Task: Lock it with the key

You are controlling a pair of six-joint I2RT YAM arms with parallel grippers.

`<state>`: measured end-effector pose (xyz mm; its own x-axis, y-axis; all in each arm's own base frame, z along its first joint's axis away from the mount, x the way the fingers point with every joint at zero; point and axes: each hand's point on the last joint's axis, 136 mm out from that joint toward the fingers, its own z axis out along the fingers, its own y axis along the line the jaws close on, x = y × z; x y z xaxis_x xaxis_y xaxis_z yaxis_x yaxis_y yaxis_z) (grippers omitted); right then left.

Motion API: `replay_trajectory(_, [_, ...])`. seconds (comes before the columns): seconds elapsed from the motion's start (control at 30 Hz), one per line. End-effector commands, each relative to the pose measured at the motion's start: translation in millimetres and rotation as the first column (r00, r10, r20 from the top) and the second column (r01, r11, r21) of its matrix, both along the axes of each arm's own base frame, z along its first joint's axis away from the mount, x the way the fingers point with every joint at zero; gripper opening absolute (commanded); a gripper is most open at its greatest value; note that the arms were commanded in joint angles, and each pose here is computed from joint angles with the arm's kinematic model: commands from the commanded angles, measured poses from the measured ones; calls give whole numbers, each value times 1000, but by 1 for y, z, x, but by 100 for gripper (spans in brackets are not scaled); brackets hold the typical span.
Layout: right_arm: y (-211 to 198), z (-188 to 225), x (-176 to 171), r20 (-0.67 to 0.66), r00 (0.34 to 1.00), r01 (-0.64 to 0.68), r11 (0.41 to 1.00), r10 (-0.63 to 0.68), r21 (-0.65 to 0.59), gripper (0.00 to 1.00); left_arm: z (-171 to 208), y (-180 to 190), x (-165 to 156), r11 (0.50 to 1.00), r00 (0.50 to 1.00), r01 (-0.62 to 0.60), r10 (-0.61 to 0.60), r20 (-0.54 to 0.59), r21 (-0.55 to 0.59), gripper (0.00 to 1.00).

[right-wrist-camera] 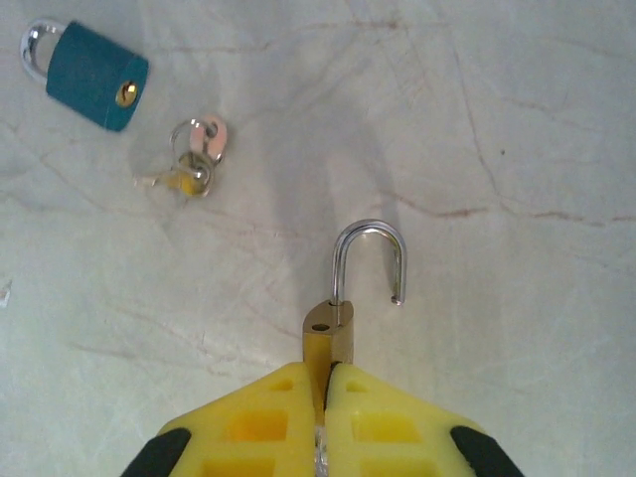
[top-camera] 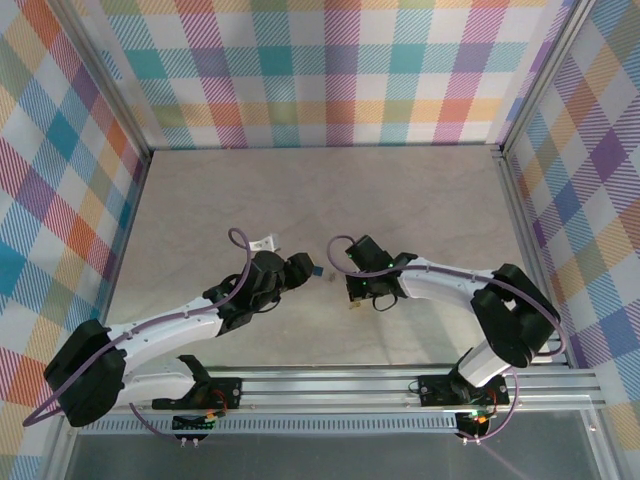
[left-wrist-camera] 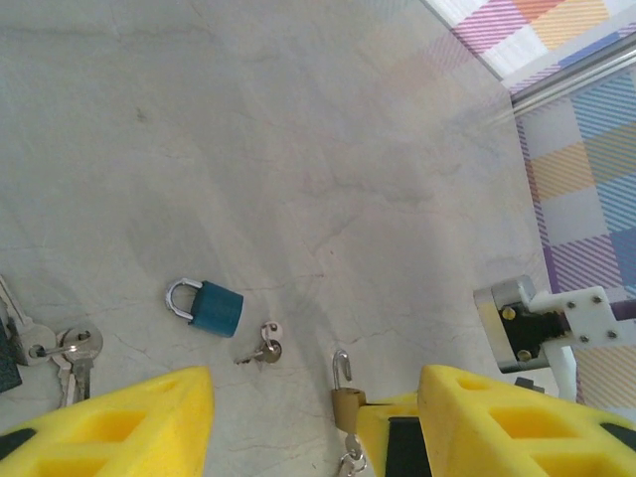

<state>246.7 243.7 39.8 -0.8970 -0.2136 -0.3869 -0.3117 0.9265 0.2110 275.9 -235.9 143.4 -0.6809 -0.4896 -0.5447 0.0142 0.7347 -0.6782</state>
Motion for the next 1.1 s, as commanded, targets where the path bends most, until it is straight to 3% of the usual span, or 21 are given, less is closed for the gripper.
replay_trajectory(0.0, [-4,-1,-7,-15,1000,-22,1000,21,-7,0,0,-2,3,999,1000,-3,3,3,-33,56])
replay_trajectory(0.13, [-9,-10,-7,-49,999,-9,999,7,-52,5,1,-1,2,999,1000,-5,5,5,-34,56])
replay_trajectory(0.3, [-7,-21,-7,-96,995,1,998,-8,-67,19,0,0,2,999,1000,-6,6,2,-32,56])
replay_trajectory(0.47, [-10,-31,-8,-129,991,13,994,-27,-107,23,-1,0,1,1000,1000,-6,6,1,-31,56])
replay_trajectory(0.57, [-11,-35,-8,-139,990,19,992,-36,-121,22,-1,1,1,1000,1000,-7,7,1,-29,56])
replay_trajectory(0.73, [-7,-26,-6,-115,993,12,996,-22,-89,4,-2,1,1,1000,1000,-7,7,-1,-29,56])
replay_trajectory(0.93, [11,18,-9,8,994,-106,991,105,81,0,3,-7,-1,997,999,31,-29,29,-78,56])
replay_trajectory(1.07, [25,66,-23,128,969,-242,922,213,303,0,17,-19,-6,981,991,109,-94,99,-163,56])
